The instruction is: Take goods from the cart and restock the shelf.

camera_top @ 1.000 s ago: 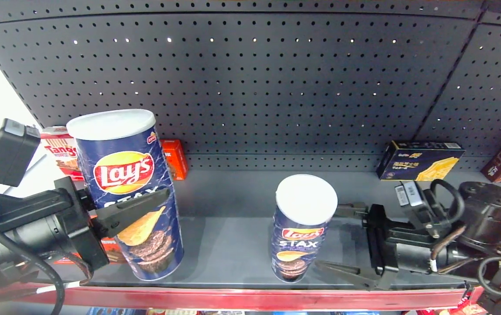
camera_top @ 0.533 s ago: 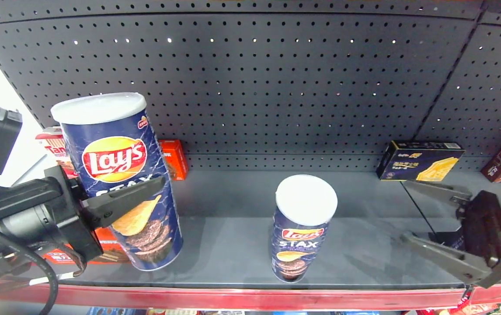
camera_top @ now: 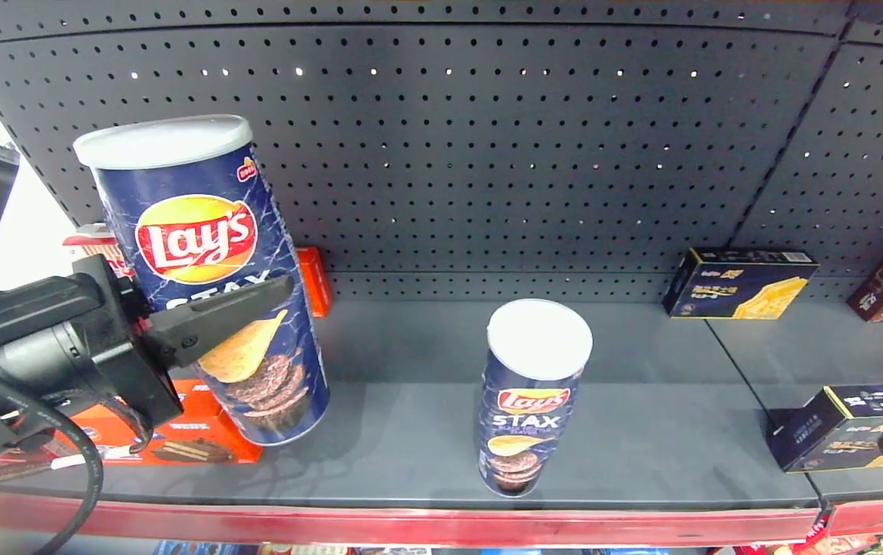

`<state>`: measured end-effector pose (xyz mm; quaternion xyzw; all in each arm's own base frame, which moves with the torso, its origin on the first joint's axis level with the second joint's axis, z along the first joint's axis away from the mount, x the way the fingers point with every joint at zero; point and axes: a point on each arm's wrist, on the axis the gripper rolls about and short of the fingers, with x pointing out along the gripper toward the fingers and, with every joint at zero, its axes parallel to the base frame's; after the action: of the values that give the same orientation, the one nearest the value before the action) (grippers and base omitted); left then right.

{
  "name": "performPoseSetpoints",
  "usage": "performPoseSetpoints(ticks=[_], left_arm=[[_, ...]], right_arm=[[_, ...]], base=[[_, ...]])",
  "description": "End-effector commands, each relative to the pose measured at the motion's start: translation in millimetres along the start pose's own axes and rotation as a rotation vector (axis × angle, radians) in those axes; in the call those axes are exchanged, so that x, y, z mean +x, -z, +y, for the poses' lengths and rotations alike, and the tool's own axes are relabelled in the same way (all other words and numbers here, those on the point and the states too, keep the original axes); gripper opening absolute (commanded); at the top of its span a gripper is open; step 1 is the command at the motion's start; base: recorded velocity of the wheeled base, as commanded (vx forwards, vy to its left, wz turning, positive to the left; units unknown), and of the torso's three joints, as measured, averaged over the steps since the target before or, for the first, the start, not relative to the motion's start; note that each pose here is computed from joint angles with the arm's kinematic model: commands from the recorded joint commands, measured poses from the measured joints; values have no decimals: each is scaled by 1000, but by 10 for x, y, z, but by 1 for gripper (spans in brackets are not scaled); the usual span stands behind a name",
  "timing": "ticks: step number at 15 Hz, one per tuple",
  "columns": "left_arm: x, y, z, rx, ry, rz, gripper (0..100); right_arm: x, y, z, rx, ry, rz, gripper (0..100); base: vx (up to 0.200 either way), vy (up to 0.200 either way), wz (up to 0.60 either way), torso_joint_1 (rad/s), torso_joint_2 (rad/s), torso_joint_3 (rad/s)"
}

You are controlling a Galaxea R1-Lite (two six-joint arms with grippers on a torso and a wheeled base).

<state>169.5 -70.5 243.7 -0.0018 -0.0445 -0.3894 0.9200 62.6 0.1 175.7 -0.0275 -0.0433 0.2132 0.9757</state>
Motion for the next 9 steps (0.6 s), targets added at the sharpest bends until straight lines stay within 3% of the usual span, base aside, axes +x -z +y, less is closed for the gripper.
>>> performPoseSetpoints(ticks=[1, 6, 7, 9], left_arm=[[5, 9, 1, -2, 0, 2, 0], [-20, 31, -7, -5, -3, 8, 0], [-19, 31, -10, -5, -1, 8, 0], [-24, 48, -9, -7, -3, 13, 0]], right_arm=[[-485, 321, 334, 3, 229, -5, 100], [-828, 826, 516, 58, 734, 105, 100], [-830, 826, 513, 58, 748, 105, 100], [-838, 847, 475, 101, 917, 47, 100]], base=[[0, 0, 0, 0, 0, 0], [0, 0, 0, 0, 0, 0], [0, 0, 0, 0, 0, 0], [0, 0, 0, 0, 0, 0]])
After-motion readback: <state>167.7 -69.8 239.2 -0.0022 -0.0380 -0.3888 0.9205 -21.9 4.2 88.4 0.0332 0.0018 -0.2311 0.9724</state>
